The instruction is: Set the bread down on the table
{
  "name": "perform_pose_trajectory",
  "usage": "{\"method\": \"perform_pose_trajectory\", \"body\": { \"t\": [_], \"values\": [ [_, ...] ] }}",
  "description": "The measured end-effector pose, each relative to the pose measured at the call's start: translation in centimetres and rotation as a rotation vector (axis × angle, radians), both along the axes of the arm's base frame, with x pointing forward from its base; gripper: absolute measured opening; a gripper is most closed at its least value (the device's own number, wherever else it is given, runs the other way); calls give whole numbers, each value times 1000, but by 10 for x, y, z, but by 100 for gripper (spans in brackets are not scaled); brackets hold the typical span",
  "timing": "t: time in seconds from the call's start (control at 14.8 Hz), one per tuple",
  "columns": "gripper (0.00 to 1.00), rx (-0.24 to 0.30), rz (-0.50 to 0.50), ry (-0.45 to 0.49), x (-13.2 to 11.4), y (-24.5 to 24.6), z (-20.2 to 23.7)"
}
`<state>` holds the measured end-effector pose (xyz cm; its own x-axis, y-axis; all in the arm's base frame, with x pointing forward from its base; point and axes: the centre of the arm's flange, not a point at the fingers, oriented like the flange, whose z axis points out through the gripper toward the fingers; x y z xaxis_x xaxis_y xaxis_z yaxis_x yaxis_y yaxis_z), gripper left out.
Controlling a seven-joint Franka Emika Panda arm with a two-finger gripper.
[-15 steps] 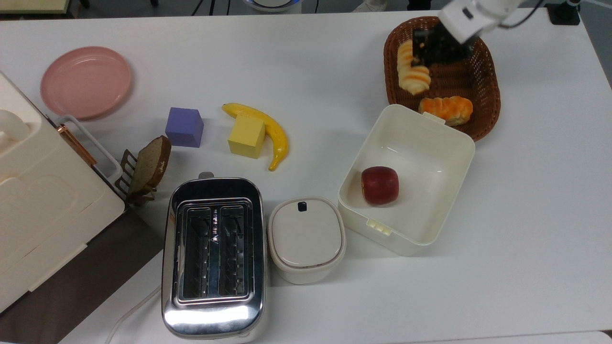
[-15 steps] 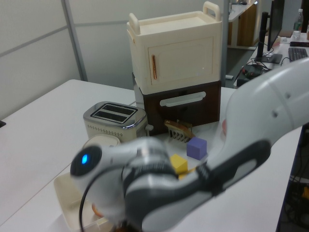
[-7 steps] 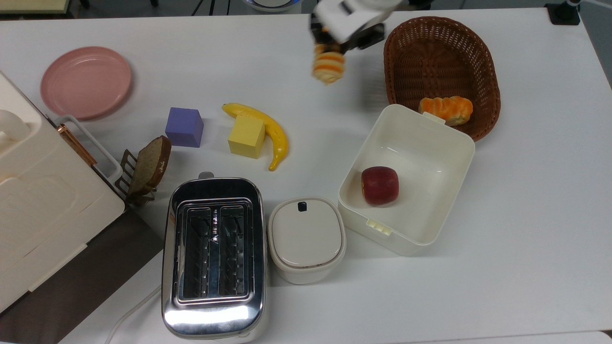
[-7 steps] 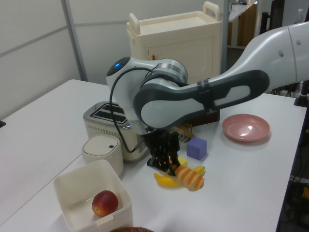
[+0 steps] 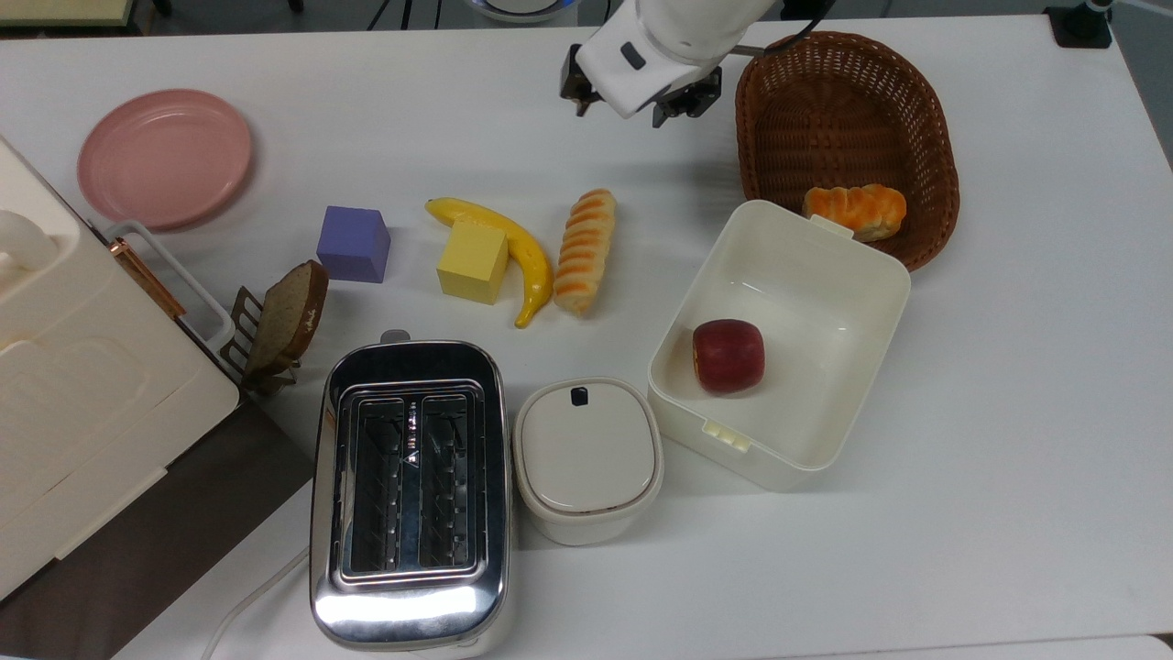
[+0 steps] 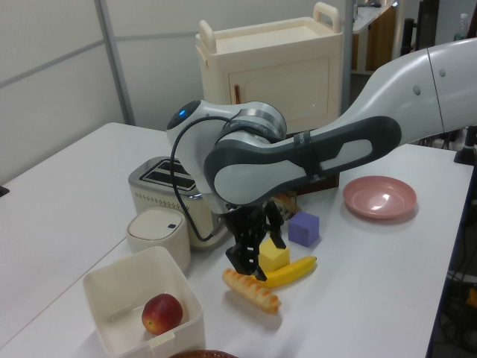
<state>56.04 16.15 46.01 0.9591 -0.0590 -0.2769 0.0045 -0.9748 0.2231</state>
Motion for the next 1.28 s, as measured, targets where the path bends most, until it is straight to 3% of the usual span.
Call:
{"method": "perform_pose_trajectory", "body": {
  "t": [0.07, 0.34, 0.61, 0.81, 1.01, 1.28],
  "values": [
    [100, -2, -13, -4, 2, -7, 2],
    [100, 8, -65, -25, 15, -61, 16],
    [100, 55, -120, -86, 23, -151, 51],
    [100, 126, -157, -129, 19, -208, 69],
    [100, 170, -184, -178, 16, -229, 88],
    [100, 176, -183, -198, 14, -228, 98]
  ]
}}
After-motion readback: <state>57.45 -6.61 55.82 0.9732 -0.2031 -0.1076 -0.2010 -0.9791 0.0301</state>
